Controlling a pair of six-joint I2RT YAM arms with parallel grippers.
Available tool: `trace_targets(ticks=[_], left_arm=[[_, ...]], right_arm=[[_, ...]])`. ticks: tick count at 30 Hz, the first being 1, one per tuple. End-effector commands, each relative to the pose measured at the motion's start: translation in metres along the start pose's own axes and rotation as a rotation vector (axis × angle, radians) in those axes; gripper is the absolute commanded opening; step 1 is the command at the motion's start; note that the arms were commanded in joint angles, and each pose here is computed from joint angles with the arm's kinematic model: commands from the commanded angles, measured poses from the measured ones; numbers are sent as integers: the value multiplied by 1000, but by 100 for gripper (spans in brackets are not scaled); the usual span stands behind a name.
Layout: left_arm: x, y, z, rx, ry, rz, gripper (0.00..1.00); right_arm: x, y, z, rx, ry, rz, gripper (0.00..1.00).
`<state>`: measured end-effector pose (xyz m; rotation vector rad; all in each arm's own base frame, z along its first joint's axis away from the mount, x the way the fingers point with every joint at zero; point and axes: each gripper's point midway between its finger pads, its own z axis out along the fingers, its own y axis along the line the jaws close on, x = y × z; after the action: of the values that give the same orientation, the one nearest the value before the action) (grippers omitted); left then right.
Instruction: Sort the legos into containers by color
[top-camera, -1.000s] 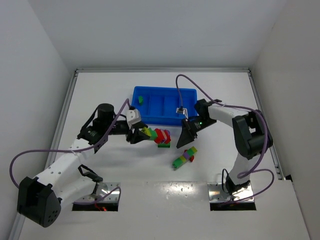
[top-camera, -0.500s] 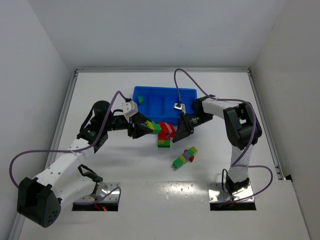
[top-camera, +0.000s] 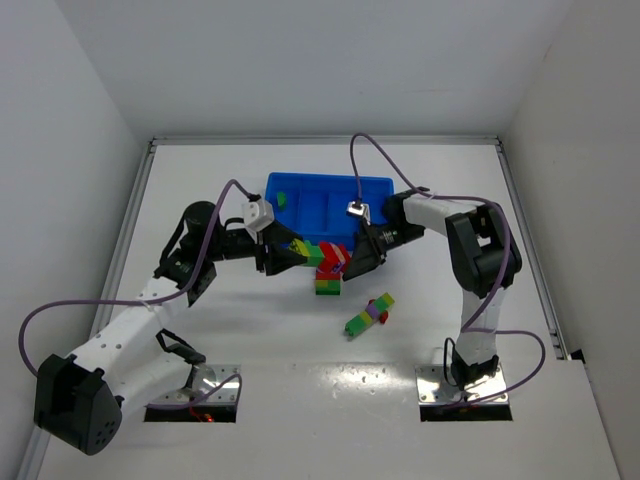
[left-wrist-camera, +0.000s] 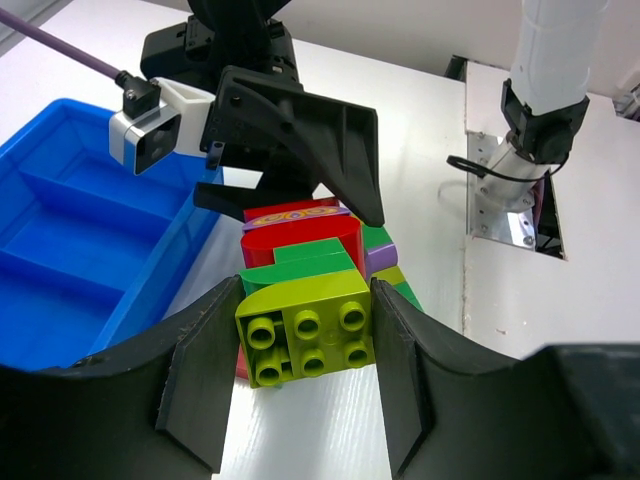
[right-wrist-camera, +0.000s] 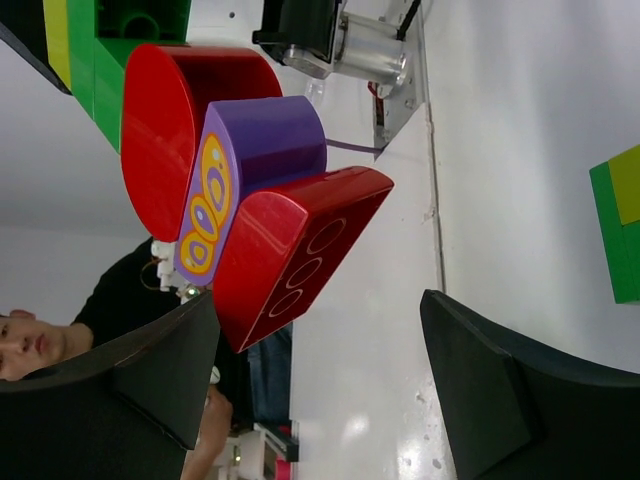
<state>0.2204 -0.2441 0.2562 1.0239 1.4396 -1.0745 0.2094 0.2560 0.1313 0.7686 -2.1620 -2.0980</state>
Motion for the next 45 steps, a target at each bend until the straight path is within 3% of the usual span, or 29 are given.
trace_targets(ticks=[1, 9, 25, 32, 34, 35, 38, 45], left_arm=[[-12, -4, -2, 23, -44, 44, 0], [-8, -3, -2, 22, -39, 56, 0], [3, 1, -3, 4, -17, 64, 0], [9, 3, -4, -4, 5, 88, 0], [16, 5, -4, -13, 18, 81, 0], [17, 5, -4, -12, 24, 85, 0], [21, 7, -5, -22, 30, 88, 0], [57, 2, -12, -22, 110, 59, 0]], right_arm=[[-26, 22, 3, -123, -81, -47, 80], [-29, 39, 2, -124, -79, -87, 82], [-43, 61, 19, -151, -12, -102, 63], [-37, 65, 29, -163, 25, -71, 47], [-37, 72, 31, -168, 35, -95, 32], [-37, 71, 31, -168, 35, -94, 17], [-39, 71, 31, -168, 36, -105, 2], [-35, 56, 22, -157, 9, -94, 0]])
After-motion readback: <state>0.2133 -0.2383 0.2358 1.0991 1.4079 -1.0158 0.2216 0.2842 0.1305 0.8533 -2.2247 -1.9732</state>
